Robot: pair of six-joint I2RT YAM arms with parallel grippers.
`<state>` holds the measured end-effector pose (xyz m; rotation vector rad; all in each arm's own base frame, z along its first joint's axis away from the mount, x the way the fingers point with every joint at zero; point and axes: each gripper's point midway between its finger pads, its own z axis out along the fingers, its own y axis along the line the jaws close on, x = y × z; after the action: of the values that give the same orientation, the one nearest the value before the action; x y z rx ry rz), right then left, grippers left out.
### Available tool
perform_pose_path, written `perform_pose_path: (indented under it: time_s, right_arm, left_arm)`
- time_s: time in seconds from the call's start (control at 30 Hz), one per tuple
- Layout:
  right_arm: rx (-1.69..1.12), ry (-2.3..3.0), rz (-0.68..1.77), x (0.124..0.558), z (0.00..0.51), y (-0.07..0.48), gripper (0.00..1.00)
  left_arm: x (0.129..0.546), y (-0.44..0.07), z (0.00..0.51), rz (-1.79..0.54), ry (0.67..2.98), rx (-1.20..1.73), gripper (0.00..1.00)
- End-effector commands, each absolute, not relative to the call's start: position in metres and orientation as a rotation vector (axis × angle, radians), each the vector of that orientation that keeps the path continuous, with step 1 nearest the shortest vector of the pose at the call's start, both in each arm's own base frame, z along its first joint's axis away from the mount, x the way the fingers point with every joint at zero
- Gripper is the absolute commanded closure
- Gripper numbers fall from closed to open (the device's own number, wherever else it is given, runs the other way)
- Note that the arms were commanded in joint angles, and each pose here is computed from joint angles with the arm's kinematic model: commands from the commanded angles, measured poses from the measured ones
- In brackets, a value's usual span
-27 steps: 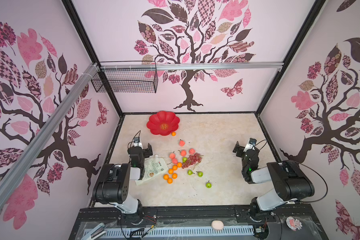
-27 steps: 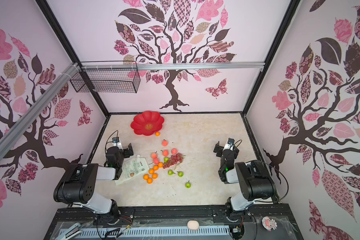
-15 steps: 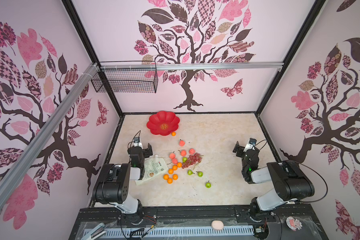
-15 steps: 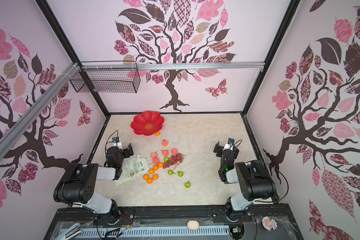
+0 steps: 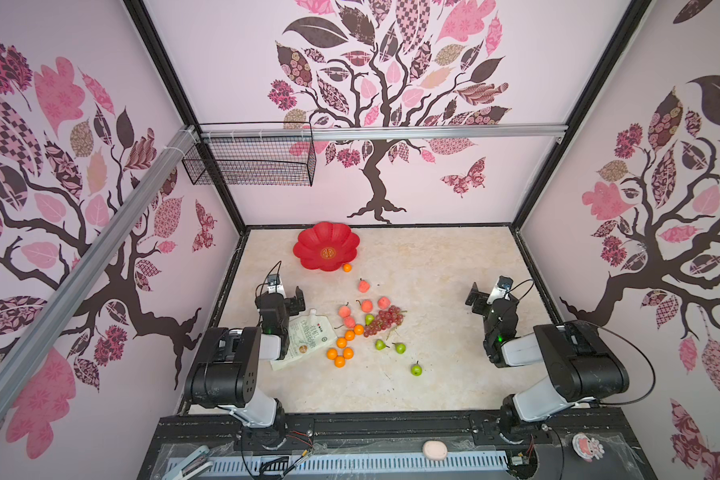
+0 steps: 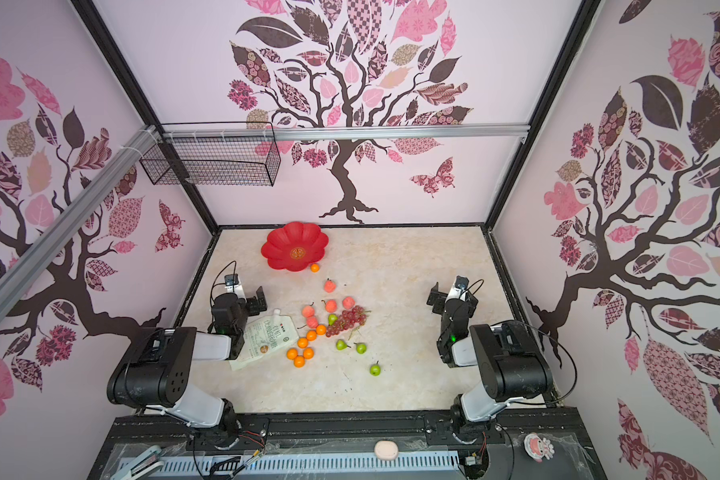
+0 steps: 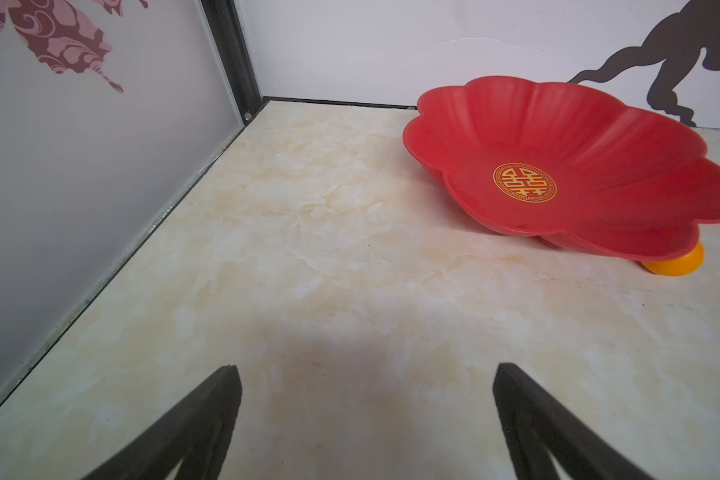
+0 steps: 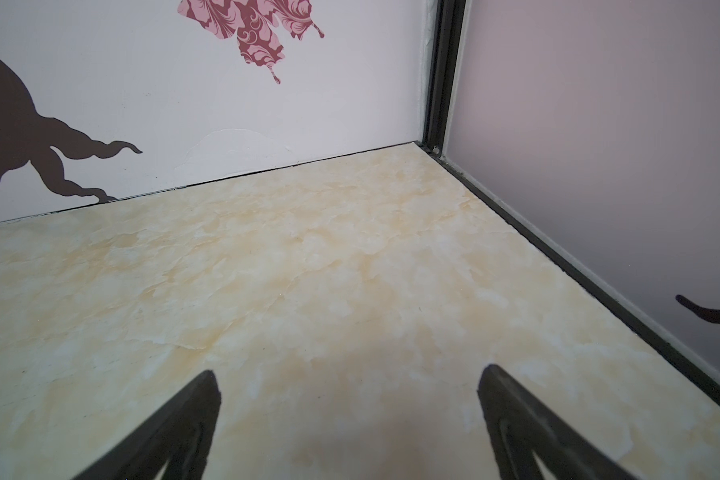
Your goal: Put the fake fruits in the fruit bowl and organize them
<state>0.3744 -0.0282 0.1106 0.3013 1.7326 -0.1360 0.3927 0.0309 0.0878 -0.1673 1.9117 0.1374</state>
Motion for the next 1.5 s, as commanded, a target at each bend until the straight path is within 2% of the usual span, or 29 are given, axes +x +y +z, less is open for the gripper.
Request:
perform_pose_path:
  time_s: [0.0, 0.17, 0.4, 0.57, 0.7, 0.87, 1.03, 1.27, 1.47]
  right_arm:
    - [0.289, 1.711, -0.124, 0.376, 0.117, -0.027, 0.0]
    - [0.249, 1.68, -0.096, 0.369, 0.128, -0.021, 0.0]
    - [0.333, 1.654, -0.118, 0.361, 0.162, -0.032, 0.0]
    - [0.549, 1.651, -0.017, 0.369, 0.187, -0.04, 0.0]
    - [0.7, 1.738, 0.083, 0.375, 0.183, -0.036, 0.0]
    - [0.657, 1.982, 0.279, 0.391, 0.171, 0.006, 0.0]
    - [0.591, 2.106, 0.389, 0.404, 0.167, 0.047, 0.0]
    - [0.422, 2.258, 0.587, 0.425, 0.159, 0.143, 0.0]
    - [0.28, 2.372, 0.73, 0.438, 0.141, 0.224, 0.0]
  left_arm:
    - [0.393, 0.039, 0.109, 0.208, 1.829, -0.215, 0.02]
    - [0.38, 0.037, 0.13, 0.326, 1.789, -0.244, 0.01]
    - [0.374, 0.023, 0.17, 0.433, 1.811, -0.304, 0.01]
    - [0.377, 0.026, 0.19, 0.389, 1.919, -0.514, 0.02]
    - [0.374, 0.022, 0.202, 0.304, 1.964, -0.641, 0.01]
    - [0.374, 0.007, 0.206, 0.14, 2.087, -0.643, 0.01]
    - [0.383, -0.022, 0.202, -0.232, 2.198, -0.564, 0.01]
    - [0.389, -0.067, 0.21, -0.49, 2.209, -0.336, 0.02]
    - [0.398, -0.082, 0.215, -0.582, 2.201, -0.268, 0.02]
